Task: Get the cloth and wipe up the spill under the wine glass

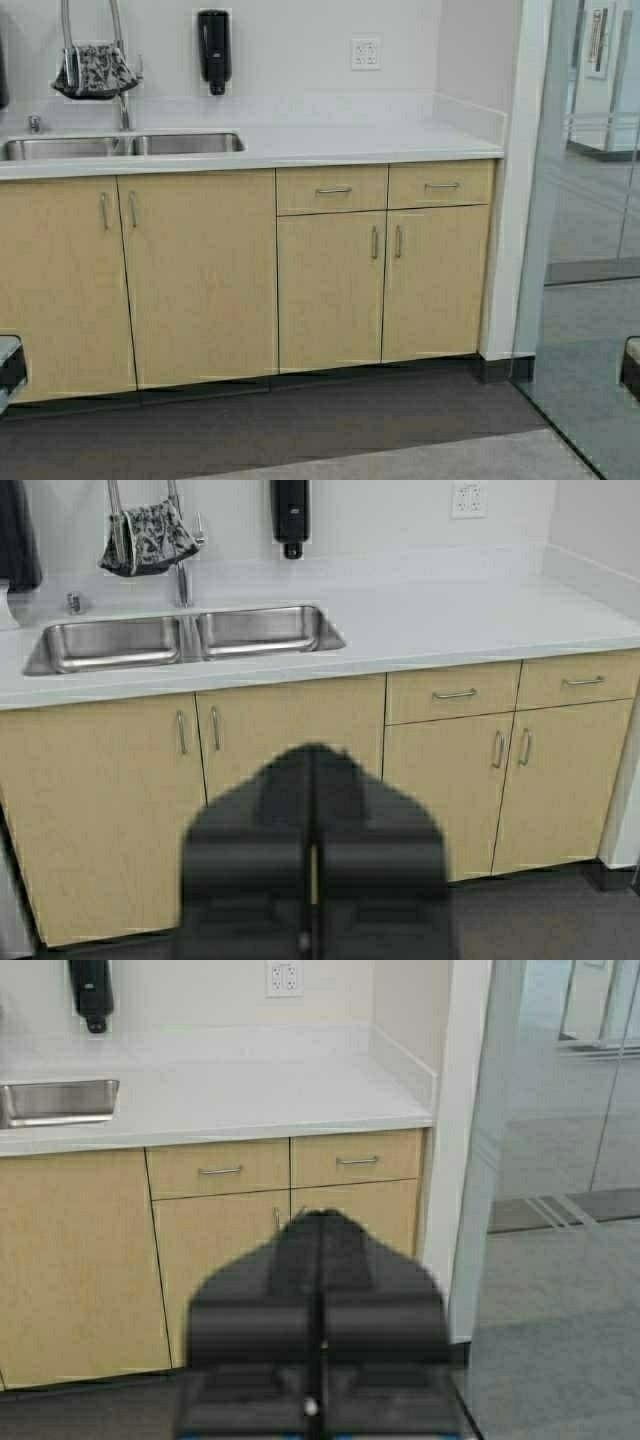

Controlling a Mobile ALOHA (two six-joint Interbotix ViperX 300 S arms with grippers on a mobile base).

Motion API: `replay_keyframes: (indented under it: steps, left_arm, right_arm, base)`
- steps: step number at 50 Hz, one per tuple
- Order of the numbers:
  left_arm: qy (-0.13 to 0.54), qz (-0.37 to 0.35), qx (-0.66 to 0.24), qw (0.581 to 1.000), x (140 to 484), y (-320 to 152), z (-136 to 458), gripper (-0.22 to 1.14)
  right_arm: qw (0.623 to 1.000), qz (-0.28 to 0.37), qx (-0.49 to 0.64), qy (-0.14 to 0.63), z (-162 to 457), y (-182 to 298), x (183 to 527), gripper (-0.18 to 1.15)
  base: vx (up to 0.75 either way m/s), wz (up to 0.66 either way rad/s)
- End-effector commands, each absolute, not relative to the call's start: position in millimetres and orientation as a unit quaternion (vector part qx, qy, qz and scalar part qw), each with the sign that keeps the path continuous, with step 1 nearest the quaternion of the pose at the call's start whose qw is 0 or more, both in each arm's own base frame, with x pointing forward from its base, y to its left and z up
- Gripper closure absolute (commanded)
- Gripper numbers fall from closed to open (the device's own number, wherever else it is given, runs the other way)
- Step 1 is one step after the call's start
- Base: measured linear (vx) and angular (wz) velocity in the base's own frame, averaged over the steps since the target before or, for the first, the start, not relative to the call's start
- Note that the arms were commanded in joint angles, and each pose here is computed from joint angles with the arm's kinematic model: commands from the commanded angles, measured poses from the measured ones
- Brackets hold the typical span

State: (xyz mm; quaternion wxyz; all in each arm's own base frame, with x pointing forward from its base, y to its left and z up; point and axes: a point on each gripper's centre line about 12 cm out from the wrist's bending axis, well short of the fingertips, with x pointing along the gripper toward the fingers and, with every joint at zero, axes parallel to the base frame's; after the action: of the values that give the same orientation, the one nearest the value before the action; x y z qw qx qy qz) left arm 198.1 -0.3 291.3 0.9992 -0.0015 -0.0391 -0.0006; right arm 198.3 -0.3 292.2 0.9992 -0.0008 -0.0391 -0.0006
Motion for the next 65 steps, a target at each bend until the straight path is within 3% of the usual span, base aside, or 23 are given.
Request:
replay_keyframes:
  steps: [1,6,35,65]
  left_arm:
    - [-0.048,-0.001,-0.011,0.999,188.6,-0.2,294.0,0.93]
    - [-0.048,-0.001,-0.011,0.999,188.8,-0.3,294.9,0.88]
    - [-0.028,-0.002,-0.014,1.000,197.8,-0.5,293.8,0.89]
    - [-0.033,-0.003,-0.014,0.999,195.8,-0.8,295.0,0.89]
  right_arm:
    - [0.999,0.002,0.008,-0.041,292.4,0.8,197.5,0.96]
    - [0.999,0.003,0.016,-0.044,293.3,0.8,196.1,0.91]
    - [0.999,-0.013,0.006,-0.037,293.7,-5.3,197.1,0.91]
    - [0.998,-0.014,0.011,-0.061,305.3,-5.7,191.2,0.91]
  base:
    - [0.00,0.00]
    - [0.00,0.00]
    - [0.02,0.01]
    - [0.25,-0.01]
